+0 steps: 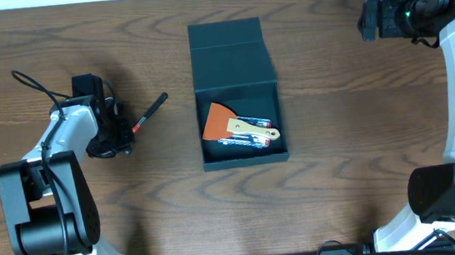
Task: Pack container
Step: 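Lower the left gripper onto the hammer handle and close, then lift the hammer with the left gripper and carry it into the box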
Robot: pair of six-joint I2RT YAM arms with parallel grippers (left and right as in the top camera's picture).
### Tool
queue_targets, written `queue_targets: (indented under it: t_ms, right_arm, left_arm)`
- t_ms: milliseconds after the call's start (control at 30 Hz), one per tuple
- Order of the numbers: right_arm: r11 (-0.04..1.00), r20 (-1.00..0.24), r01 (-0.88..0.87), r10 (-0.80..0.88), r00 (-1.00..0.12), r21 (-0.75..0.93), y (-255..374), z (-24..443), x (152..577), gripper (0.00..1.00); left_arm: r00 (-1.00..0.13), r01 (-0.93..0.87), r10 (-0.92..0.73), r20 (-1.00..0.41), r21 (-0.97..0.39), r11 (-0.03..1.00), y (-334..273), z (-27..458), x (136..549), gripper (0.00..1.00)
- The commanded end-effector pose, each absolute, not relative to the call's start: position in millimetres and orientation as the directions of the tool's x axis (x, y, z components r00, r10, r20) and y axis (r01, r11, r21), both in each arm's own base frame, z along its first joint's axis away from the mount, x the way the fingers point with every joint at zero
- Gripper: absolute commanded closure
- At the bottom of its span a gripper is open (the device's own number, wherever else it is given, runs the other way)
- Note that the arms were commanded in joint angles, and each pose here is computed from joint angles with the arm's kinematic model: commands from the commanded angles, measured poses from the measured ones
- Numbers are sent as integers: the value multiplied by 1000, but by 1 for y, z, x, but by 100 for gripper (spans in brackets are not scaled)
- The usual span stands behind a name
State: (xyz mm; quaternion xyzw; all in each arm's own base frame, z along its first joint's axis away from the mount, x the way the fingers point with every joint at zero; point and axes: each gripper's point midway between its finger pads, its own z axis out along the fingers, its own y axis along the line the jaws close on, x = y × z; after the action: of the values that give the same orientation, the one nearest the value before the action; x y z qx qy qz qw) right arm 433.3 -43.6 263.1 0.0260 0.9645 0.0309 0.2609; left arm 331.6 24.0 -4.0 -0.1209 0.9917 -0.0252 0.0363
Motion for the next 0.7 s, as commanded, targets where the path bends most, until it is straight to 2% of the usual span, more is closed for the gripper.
queue_targets:
  t_ms: [0,267,433,667]
  right_arm:
    - [997,-490,28,63,-869,78,-43,259,432,1]
    - [997,-490,28,63,-869,78,-43,259,432,1]
    - [997,-490,28,63,-869,77,-43,259,432,1]
    - [997,-490,28,63,-870,77,-43,259,432,1]
  left_arm:
    - [-967,-253,-253,-23,-18,967,30,-20,323,94]
    - [-967,-255,-255,-26,3,967,34,-20,322,94]
    - [-966,-256,-254,-38,73,964,46,-19,321,94]
    - [-965,-262,-260,-38,69,963,46,-19,321,94]
